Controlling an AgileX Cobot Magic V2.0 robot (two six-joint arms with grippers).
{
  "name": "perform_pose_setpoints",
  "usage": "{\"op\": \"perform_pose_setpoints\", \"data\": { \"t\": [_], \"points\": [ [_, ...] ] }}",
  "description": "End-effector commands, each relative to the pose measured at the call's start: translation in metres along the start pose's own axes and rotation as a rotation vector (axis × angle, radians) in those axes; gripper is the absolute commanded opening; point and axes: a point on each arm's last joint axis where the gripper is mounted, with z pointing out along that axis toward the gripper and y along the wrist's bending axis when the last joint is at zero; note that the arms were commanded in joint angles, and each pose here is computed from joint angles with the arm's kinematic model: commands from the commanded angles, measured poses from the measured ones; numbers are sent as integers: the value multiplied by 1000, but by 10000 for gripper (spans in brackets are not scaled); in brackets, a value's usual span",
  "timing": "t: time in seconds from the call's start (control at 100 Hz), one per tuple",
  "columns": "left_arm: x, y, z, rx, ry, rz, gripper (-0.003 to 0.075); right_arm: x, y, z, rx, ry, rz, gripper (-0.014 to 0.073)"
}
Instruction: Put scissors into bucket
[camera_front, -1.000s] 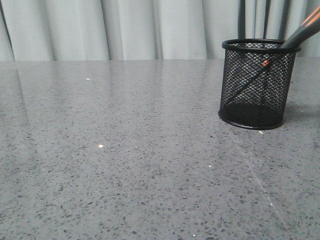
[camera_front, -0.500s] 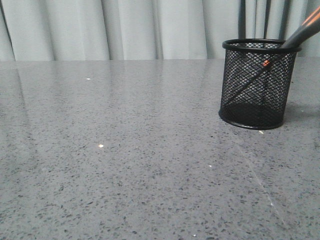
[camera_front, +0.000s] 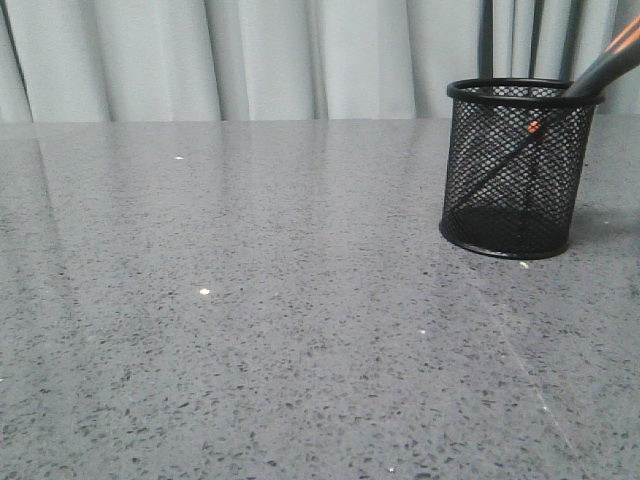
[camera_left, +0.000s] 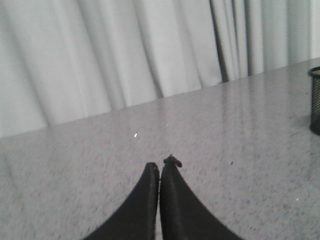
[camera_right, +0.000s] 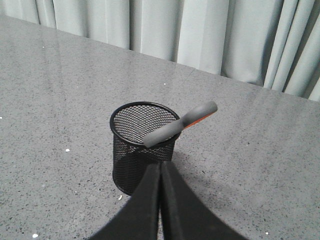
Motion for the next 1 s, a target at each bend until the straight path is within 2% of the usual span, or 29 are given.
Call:
{"op": "perform_pose_setpoints", "data": {
  "t": [0.0,0.06,0.13,0.26,0.37,0.51,0.99],
  "points": [
    [8,4,-4,-71,-66,-51,-20,-14,-4,-3,35,-89,-3,-45],
    [17,5,-7,-93,55,-31,-20,-14,-4,-3,35,-89,-3,-45],
    [25,6,-10,-125,128,1,-20,-14,-4,-2,34,-88,-3,-45],
    [33,9,-16,-183,201,5,-20,-14,-4,-2,34,-88,-3,-45],
    [41,9,-21,-221,280,-49,-20,-14,-4,-2,34,-88,-3,-45],
    [41,10,-22,-251,278,-65,-19,-13,-4,-2,33,-85,-3,-45],
    [41,10,-22,-251,278,-65,-20,-13,-4,-2,33,-85,-3,-45]
  ]
}}
